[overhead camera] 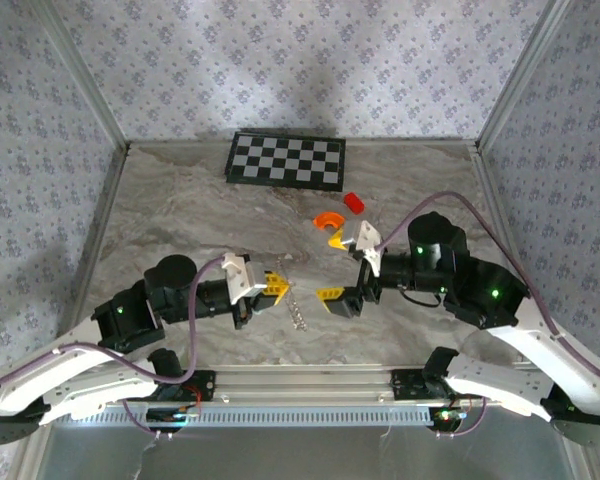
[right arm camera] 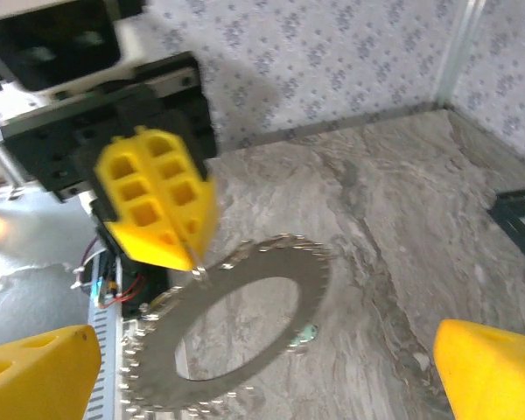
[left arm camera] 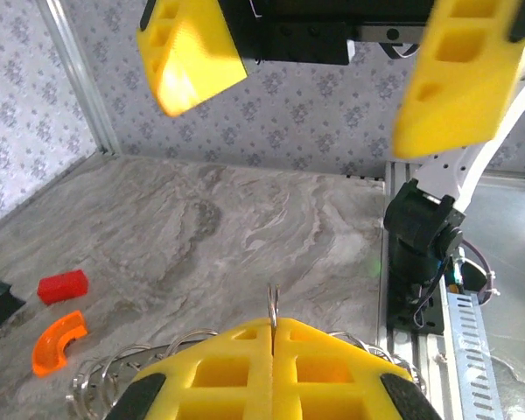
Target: Put the keys on the keyring
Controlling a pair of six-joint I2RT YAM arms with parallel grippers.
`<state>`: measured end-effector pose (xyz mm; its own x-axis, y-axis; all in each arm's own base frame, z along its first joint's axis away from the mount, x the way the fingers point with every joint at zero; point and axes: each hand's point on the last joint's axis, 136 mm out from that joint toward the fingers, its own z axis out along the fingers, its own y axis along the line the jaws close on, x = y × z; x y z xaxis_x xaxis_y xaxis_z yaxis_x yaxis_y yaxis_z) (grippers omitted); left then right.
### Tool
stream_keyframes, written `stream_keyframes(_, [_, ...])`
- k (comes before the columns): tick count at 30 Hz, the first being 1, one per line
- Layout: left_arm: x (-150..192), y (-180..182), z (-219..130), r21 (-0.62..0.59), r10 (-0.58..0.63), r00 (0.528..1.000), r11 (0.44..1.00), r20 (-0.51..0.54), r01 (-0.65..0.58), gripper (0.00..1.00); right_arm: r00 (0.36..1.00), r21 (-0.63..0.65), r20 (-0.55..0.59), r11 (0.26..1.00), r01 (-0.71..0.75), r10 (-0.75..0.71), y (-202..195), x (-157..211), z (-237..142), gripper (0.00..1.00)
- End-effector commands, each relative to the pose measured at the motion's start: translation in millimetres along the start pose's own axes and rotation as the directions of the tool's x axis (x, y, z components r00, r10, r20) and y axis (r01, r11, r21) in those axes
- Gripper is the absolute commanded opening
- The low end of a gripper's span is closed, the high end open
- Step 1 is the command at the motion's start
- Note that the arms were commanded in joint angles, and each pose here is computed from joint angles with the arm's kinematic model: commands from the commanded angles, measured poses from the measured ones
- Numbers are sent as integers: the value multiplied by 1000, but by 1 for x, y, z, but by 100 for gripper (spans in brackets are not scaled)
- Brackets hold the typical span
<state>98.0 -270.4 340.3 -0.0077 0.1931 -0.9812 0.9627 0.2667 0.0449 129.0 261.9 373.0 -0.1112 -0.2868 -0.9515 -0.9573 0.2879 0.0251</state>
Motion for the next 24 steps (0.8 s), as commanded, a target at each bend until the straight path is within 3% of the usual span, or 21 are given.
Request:
stream_keyframes(1, [0,11,-9,-72,-47,999,996,9,47,0,994,10,-28,995,-104,104,-10,15,11,100])
stream_keyframes(11, [28,39,-37,-269,-124,992,957,-25,112,0,926,252,-120,913,-321,359,-81,77,63,100])
stream_keyframes(16, [32,53,-58,-365,-136,991,922,10,130,0,865,265,-184,871,-414,467,-90,113,108,97])
stream_keyframes(24, [28,54,-76,-378,-155,984,908,93,179,0,784,285,-337,850,-443,521,-92,161,169,95])
